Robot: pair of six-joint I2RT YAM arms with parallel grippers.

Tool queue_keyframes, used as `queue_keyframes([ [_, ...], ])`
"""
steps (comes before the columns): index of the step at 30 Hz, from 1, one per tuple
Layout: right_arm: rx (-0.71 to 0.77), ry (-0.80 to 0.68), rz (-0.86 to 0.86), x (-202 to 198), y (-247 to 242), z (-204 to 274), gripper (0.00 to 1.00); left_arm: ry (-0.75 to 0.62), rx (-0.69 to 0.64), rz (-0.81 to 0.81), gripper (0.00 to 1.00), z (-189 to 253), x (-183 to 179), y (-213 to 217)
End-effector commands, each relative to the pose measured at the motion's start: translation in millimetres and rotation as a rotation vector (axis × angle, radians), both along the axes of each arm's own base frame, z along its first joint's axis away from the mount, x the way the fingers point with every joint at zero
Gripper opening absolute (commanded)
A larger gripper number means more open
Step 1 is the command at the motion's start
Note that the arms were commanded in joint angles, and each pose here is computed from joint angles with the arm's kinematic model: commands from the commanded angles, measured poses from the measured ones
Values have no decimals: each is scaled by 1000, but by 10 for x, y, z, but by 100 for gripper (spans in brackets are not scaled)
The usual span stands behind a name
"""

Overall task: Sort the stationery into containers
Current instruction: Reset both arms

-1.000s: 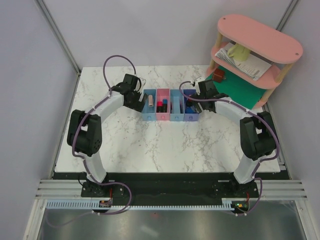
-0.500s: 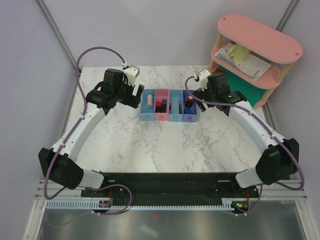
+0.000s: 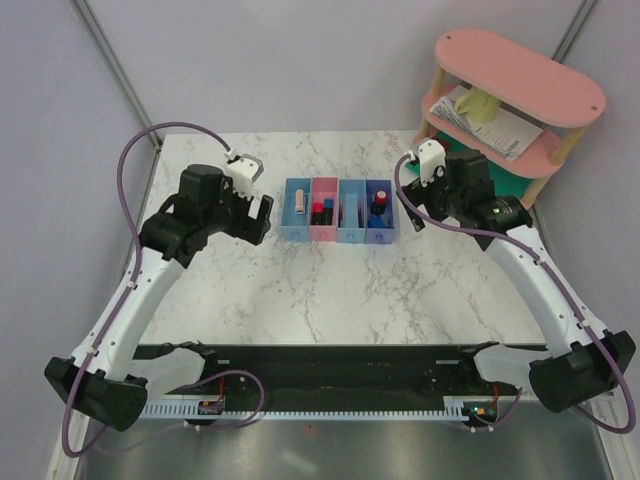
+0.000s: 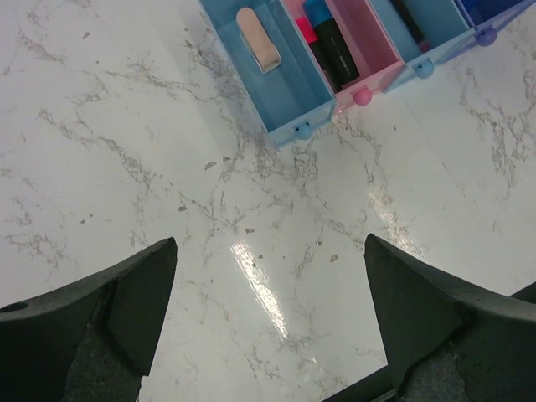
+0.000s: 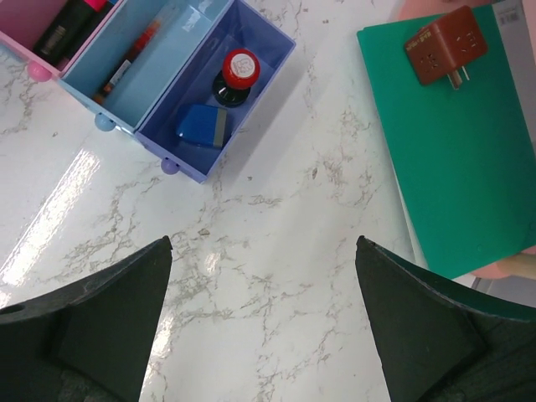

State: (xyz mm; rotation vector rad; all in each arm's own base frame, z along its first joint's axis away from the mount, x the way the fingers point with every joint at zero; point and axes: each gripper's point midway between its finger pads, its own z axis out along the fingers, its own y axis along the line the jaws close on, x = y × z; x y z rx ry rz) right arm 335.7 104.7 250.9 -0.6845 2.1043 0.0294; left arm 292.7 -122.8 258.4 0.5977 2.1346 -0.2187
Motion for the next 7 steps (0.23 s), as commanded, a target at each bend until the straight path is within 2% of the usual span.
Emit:
queue_keyframes([
  [1,37,16,45,-99,74,-8,98,-8,21,-24,100,-19,-121,56],
  [7,64,16,64,-125,126,-1,98,-8,34,-17,100,-24,-145,91],
])
